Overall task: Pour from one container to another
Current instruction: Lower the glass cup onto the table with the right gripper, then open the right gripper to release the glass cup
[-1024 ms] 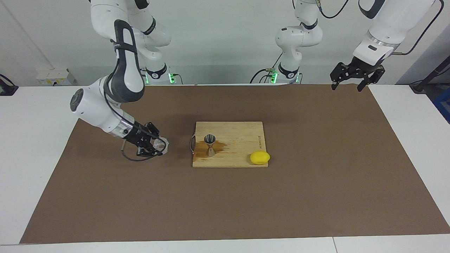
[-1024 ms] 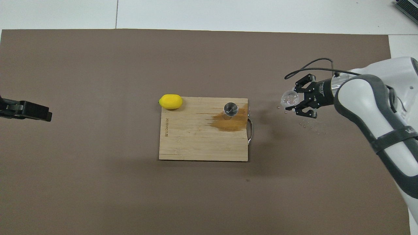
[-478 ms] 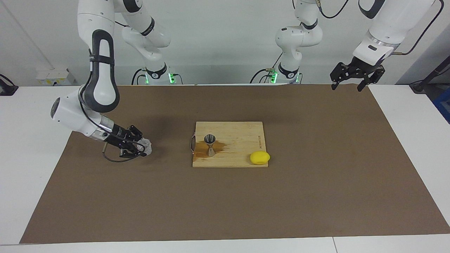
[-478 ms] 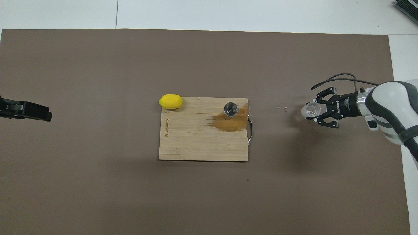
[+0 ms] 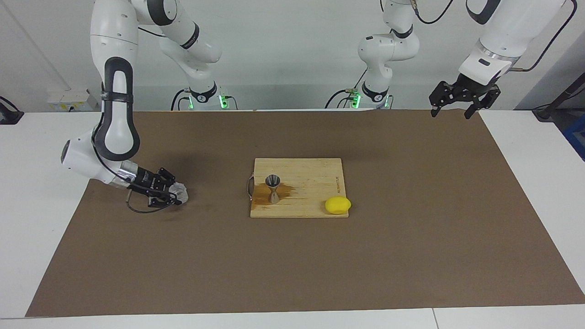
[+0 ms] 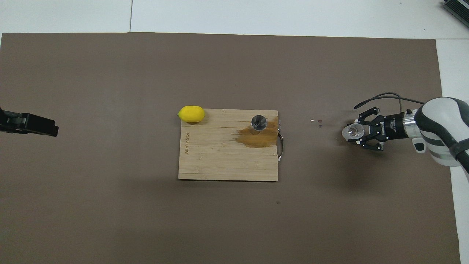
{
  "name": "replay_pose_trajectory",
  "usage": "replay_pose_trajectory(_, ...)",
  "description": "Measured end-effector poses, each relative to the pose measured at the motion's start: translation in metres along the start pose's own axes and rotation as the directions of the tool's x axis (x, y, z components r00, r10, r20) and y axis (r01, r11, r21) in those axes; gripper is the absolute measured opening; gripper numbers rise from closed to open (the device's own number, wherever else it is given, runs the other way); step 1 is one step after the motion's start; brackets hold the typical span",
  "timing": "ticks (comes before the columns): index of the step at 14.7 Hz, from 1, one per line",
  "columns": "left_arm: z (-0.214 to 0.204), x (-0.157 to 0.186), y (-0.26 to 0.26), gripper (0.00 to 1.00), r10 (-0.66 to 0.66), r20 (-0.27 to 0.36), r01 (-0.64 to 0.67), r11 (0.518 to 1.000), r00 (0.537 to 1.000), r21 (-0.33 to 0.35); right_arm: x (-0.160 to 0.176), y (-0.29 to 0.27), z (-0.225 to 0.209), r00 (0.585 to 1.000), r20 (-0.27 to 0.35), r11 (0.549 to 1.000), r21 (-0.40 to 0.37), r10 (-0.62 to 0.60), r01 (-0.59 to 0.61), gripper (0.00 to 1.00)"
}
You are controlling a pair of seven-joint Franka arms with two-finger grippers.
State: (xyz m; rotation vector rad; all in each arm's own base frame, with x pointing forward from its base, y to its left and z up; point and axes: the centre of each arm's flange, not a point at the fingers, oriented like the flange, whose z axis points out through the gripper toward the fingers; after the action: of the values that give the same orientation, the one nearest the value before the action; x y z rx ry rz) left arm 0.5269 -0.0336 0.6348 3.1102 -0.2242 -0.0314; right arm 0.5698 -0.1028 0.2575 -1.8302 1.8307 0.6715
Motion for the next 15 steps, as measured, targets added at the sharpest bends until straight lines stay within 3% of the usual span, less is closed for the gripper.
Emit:
replay_pose_trajectory(7, 0.0, 0.0, 0.0, 1.0, 0.0, 0.0, 0.0, 1.0, 1.0, 0.0, 0.007, 0.007, 0.003, 1.0, -0.005, 1.0, 0.013, 0.022, -0.022, 0.54)
replay_pose_trajectory(8, 0.0, 0.0, 0.0, 1.0, 0.0, 0.0, 0.0, 1.0, 1.0, 0.0, 0.007, 0.008, 0.004, 1.0, -0.004, 1.0, 0.012, 0.022, -0.022, 0.59)
replay_pose_trajectory(12, 0.0, 0.0, 0.0, 1.0, 0.0, 0.0, 0.0, 1.0, 1.0, 0.0, 0.027, 0.017, -0.009, 1.0, -0.01, 0.999, 0.038, 0.027, -0.026, 1.0)
replay_pose_trajectory(15, 0.0, 0.0, 0.0, 1.0, 0.0, 0.0, 0.0, 1.0, 1.0, 0.0, 0.032, 0.021, -0.036, 1.0, -0.021, 0.996, 0.083, 0.012, -0.01, 1.0)
